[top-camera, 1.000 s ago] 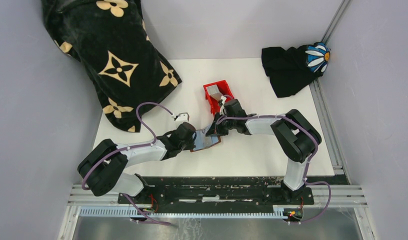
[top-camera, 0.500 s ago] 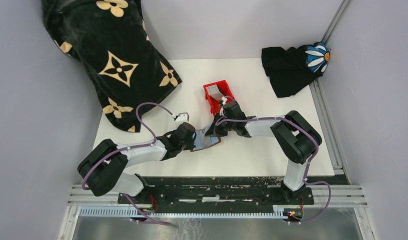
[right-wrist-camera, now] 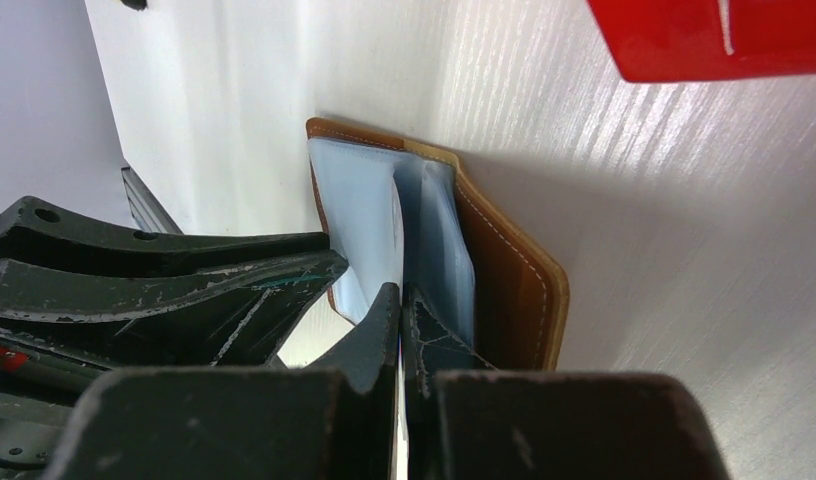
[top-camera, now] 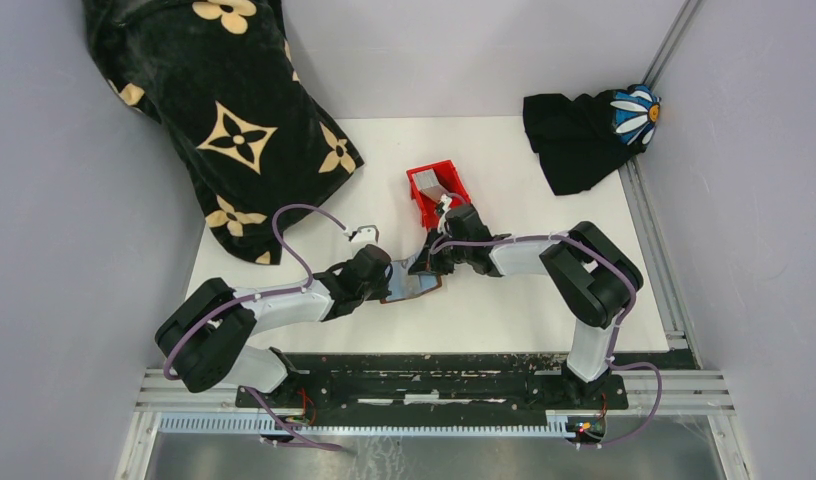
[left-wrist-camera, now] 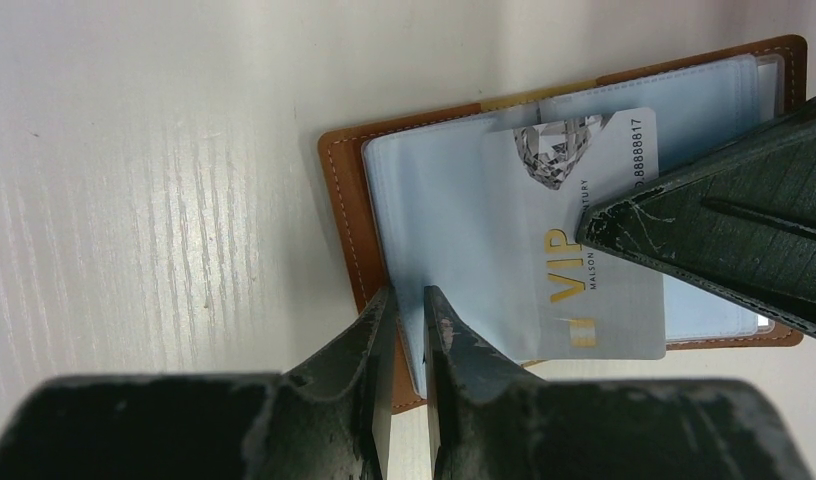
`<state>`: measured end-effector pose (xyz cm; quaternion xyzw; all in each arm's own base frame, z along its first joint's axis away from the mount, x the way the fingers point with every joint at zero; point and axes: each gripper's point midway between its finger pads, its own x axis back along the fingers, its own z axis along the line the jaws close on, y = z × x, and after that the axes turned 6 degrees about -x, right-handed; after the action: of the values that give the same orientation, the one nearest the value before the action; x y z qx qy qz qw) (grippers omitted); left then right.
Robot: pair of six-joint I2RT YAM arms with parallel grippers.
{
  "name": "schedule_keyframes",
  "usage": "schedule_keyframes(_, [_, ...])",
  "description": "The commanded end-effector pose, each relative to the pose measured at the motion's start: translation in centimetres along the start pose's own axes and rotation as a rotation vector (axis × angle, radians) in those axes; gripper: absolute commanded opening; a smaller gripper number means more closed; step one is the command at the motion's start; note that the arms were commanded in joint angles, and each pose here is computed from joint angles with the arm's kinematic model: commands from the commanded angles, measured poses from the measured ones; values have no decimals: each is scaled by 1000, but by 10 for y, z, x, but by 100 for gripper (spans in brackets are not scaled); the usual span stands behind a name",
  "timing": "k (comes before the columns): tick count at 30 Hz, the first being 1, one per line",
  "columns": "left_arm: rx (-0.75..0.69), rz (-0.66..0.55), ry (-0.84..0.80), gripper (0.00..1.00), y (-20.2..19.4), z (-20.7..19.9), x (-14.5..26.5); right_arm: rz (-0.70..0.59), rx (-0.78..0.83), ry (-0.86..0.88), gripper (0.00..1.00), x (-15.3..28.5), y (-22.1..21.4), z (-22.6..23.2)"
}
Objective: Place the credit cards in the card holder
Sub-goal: Insert the credit card into the card holder.
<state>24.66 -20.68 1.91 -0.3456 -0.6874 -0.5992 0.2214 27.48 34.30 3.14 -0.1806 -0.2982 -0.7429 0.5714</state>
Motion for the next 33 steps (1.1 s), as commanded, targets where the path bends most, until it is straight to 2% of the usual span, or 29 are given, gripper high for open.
schedule_keyframes(1, [-68, 80, 32, 22, -22, 12, -3, 84, 14, -9, 1, -5, -25, -12])
schedule_keyframes(27, [-41, 57, -12, 21, -19, 6, 2, 132, 38, -79, 1, -34, -42, -14])
schedule_keyframes(29, [-43, 57, -7, 21, -19, 7, 2, 133, 46, -93, 5, -32, -42, -17])
schedule_keyframes(33, [-47, 70, 4, 21, -24, 10, 0, 101, 93, -149, 22, -20, -35, -19])
